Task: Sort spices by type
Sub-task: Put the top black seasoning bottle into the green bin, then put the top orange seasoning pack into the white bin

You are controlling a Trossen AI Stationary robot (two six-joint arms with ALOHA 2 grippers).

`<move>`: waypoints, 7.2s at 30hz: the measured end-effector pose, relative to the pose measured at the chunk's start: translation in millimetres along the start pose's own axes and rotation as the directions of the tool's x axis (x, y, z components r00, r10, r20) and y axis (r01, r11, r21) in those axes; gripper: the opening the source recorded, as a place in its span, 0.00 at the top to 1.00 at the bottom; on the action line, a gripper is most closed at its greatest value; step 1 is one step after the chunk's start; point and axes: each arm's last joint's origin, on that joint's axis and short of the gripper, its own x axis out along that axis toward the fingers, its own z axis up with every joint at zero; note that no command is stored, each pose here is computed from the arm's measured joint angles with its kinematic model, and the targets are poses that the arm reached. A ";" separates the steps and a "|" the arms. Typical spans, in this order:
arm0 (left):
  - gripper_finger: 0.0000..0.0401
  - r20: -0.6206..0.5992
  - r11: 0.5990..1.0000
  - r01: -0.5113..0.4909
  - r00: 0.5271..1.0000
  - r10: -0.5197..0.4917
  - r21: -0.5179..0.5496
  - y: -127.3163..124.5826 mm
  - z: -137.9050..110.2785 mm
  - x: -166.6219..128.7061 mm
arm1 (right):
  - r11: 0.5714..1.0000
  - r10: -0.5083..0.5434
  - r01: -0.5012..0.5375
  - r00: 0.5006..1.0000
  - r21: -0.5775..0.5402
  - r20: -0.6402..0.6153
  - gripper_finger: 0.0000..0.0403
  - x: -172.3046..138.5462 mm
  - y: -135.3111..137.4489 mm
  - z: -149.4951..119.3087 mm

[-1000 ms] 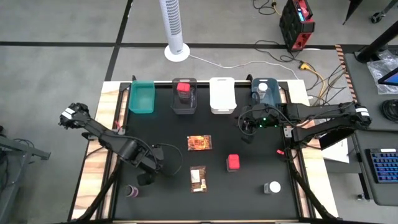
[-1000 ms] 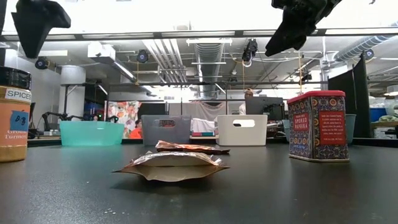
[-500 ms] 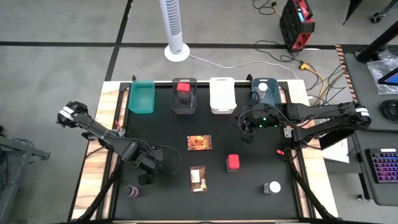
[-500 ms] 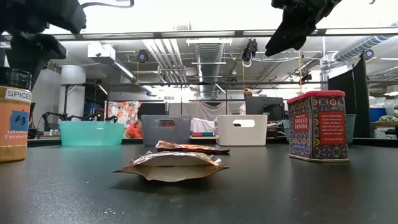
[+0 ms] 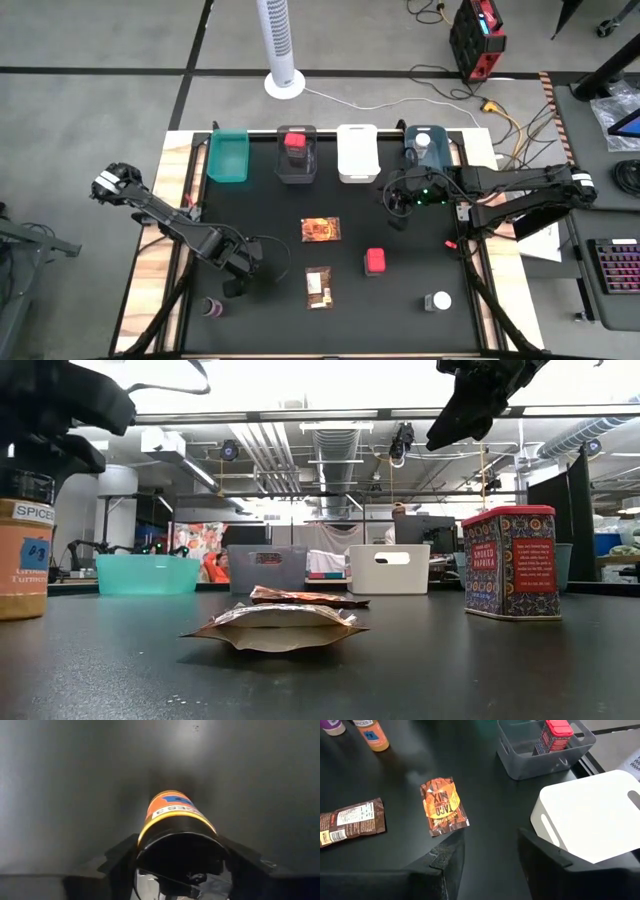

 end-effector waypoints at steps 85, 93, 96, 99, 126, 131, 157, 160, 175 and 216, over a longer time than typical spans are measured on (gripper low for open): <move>0.52 -0.041 0.679 -0.233 0.957 0.287 -0.696 396.1 13.4 -48.7 | 1.000 0.005 -0.005 1.000 -0.027 0.012 0.90 23.7 0.3 -28.7; 0.52 -0.043 0.667 -0.215 0.963 0.265 -0.713 394.8 12.3 -45.2 | 1.000 0.006 -0.005 1.000 -0.027 0.012 0.90 23.7 0.4 -28.6; 0.52 -0.044 0.671 -0.189 0.973 0.226 -0.717 394.0 11.9 -40.3 | 1.000 0.006 -0.005 1.000 -0.027 0.012 0.90 23.7 0.4 -28.6; 0.52 -0.046 0.671 -0.188 0.973 0.224 -0.717 394.9 12.3 -38.7 | 1.000 0.006 -0.005 1.000 -0.026 0.012 0.90 23.7 0.4 -28.6; 0.29 -0.066 0.674 -0.197 0.974 0.215 -0.712 405.6 16.8 -21.4 | 1.000 0.005 -0.005 1.000 -0.027 0.012 0.91 23.6 0.4 -28.5; 0.28 -0.074 0.675 -0.196 0.976 0.204 -0.711 403.6 15.5 -23.5 | 1.000 0.005 -0.005 1.000 -0.027 0.012 0.90 23.6 0.4 -28.5; 0.29 0.085 0.713 -0.187 0.941 0.327 -0.675 351.6 45.3 -139.9 | 1.000 0.006 -0.006 1.000 -0.024 0.025 0.90 23.6 0.5 -27.2; 0.29 0.155 0.783 -0.179 0.931 0.331 -0.596 317.2 60.5 -146.4 | 1.000 0.009 -0.008 0.999 -0.020 0.049 0.90 23.5 0.8 -24.9; 0.30 0.366 0.984 -0.137 0.915 0.168 -0.111 138.3 119.8 -137.1 | 1.000 0.012 -0.013 0.997 0.007 0.070 0.90 23.3 1.1 -22.8; 0.34 0.281 0.975 -0.134 0.956 0.080 0.178 75.5 161.6 93.3 | 0.996 0.009 -0.014 0.998 0.089 0.061 0.76 11.1 -1.6 -25.7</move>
